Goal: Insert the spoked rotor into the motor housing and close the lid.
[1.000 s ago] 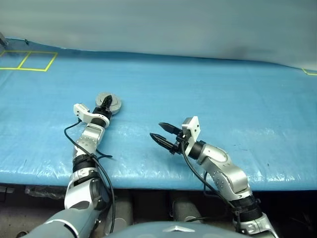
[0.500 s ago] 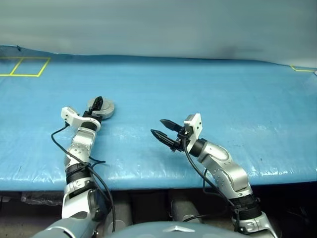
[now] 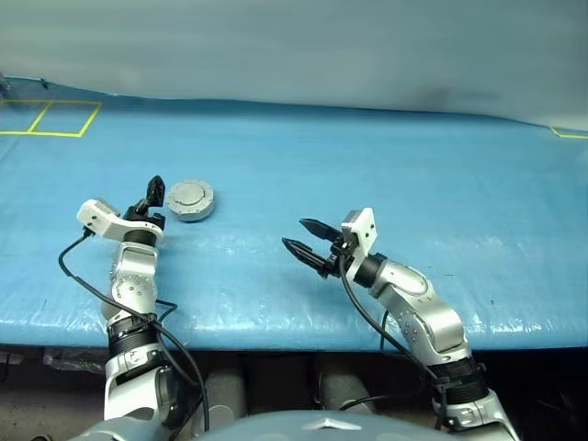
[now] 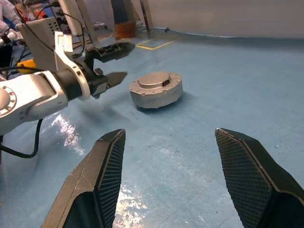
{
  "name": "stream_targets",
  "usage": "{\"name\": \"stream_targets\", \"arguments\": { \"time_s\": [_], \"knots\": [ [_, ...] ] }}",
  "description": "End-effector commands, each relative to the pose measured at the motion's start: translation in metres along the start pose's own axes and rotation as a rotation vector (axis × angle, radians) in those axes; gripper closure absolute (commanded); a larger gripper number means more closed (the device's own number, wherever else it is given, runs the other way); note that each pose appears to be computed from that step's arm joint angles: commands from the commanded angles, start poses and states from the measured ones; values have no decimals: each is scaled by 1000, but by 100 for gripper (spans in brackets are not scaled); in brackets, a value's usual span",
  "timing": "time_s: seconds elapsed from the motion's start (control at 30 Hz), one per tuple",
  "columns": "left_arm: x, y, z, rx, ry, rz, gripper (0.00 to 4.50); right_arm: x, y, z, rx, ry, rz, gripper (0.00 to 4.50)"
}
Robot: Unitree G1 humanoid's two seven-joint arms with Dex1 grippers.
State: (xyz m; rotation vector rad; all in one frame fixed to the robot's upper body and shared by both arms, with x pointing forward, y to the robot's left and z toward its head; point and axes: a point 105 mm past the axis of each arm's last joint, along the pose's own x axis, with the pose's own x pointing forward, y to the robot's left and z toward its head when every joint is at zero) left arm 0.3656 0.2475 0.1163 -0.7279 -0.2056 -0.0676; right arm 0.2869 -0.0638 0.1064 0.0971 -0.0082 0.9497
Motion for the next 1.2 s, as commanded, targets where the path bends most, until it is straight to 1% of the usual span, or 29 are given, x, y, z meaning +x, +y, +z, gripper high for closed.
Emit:
{"name": "stream_targets", "arguments": {
  "time_s": [0.03,0.13,0.17,0.2,0.27,0.33,0.43,0.47,0.57,0.63,0.67,0.83,1.2],
  "knots": [
    [0,-54,2,97,31,-302,1,-8,-9,13,-72,-41,-42,132],
    [-13,-93,-17,215,150,-550,1,-18,-22,15,-98,-19,-94,132],
    [-20,-104,-27,263,212,-638,1,-23,-28,15,-103,-9,-117,132],
    [-26,-110,-35,300,262,-695,1,-26,-33,16,-106,-2,-133,132],
    [-38,-115,-56,426,392,-793,1,-34,-40,17,-129,14,-159,132],
    [-50,-111,-76,546,517,-854,1,-40,-46,14,-152,47,-168,132],
    [-65,-108,-94,647,631,-930,1,-47,-49,13,-160,75,-169,132],
    [-67,-108,-96,656,646,-948,1,-49,-49,13,-159,79,-167,132],
    [-72,-110,-100,646,656,-987,0,-53,-50,13,-153,90,-161,81],
    [-76,-112,-102,632,655,-1011,0,-55,-49,12,-152,99,-159,16],
    [-78,-112,-103,623,661,-1025,0,-55,-50,11,-154,100,-166,3],
    [-81,-115,-106,606,653,-1063,0,-58,-50,5,-173,137,-168,3],
    [-76,-112,-106,623,634,-1052,0,-57,-51,3,-189,143,-177,3]
  ]
}}
